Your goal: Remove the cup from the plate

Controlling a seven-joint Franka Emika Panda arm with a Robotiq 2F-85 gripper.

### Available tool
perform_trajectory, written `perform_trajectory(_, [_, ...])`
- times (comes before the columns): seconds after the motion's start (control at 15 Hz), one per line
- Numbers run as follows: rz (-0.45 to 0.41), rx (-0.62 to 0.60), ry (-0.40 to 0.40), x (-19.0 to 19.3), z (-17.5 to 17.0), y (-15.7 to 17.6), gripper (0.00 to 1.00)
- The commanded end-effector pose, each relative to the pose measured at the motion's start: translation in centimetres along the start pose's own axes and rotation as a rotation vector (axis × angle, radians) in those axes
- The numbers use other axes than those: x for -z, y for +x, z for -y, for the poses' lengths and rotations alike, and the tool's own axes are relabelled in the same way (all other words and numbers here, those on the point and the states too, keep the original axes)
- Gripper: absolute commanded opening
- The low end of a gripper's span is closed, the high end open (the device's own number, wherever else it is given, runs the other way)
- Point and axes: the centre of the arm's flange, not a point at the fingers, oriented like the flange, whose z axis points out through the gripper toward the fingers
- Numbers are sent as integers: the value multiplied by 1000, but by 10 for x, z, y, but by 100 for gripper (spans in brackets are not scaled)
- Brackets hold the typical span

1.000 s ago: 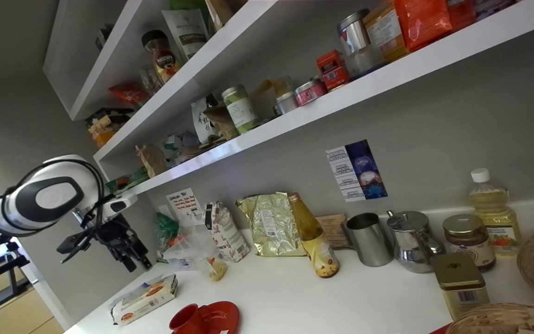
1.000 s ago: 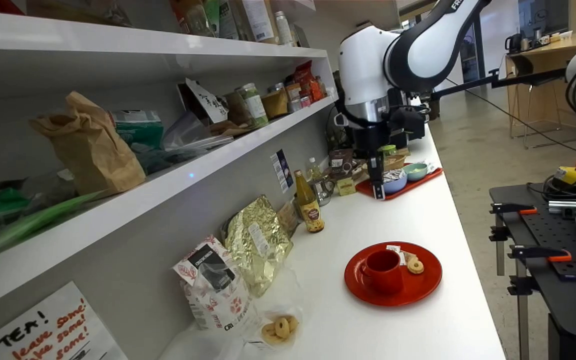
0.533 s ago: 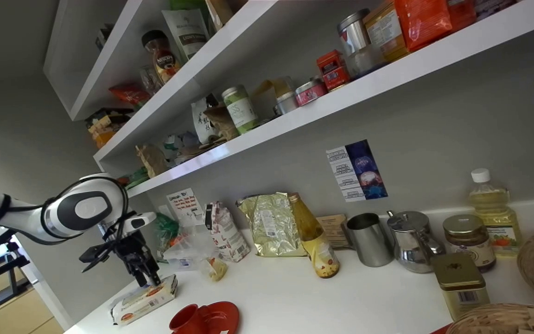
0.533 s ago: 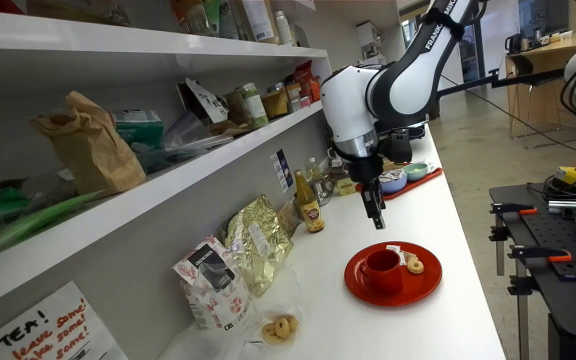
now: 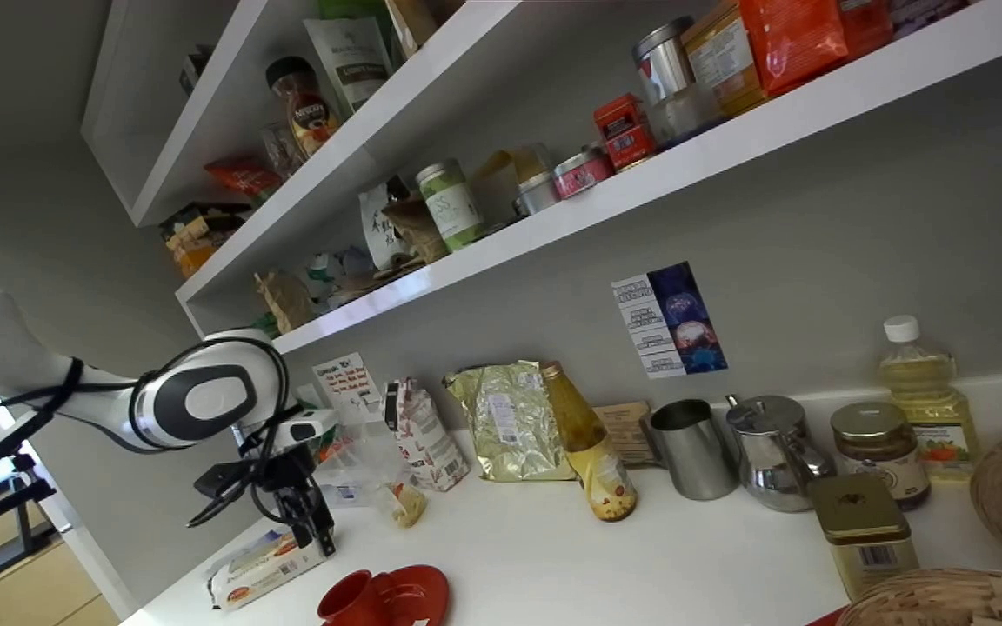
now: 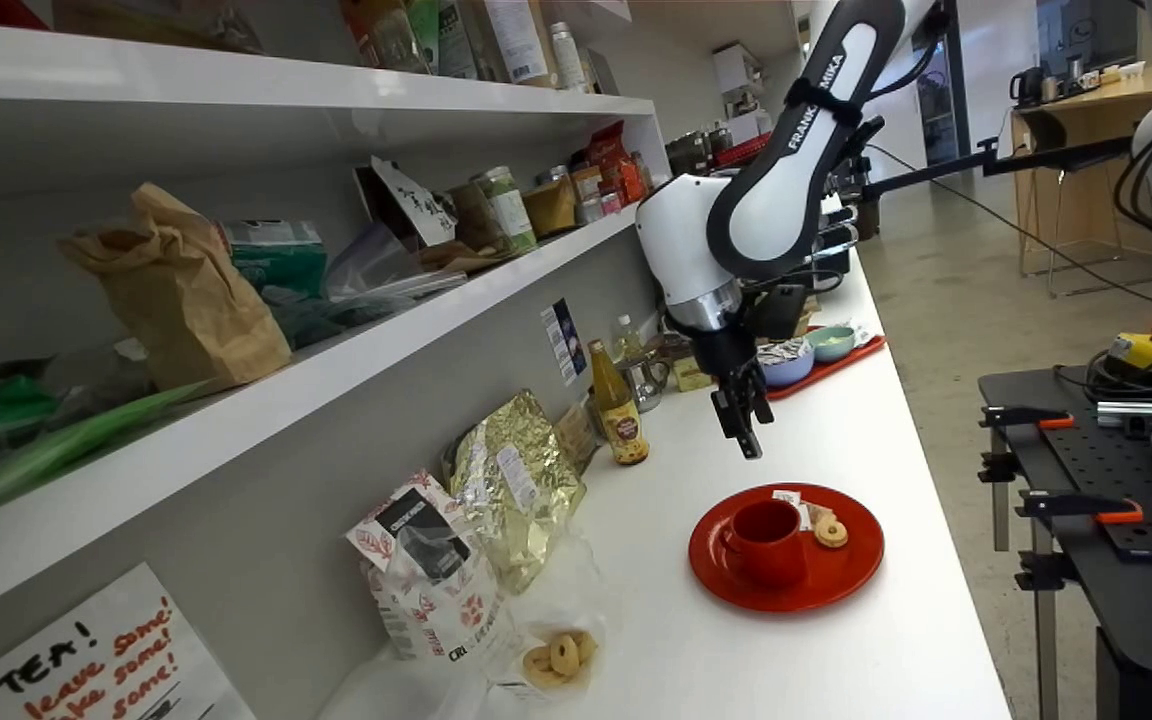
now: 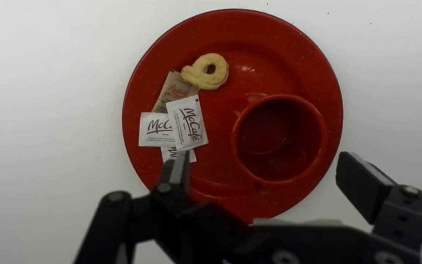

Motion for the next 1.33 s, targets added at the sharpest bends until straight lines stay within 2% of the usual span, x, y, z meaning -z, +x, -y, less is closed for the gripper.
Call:
perform_trajectory(0.0, [6,-48,58,-13,-20,33,100])
perform_trajectory(0.33, [39,-78,60,-44,-36,56,100])
perform_trajectory(0.67, [110,-26,37,-86,-18,68,100])
perform_trajectory(1.07, [156,14,29,-111,-14,76,100])
perform_trajectory(1.13, [161,24,26,-114,-15,78,77])
perform_trajectory(1.27, [175,41,24,-118,-19,80,67])
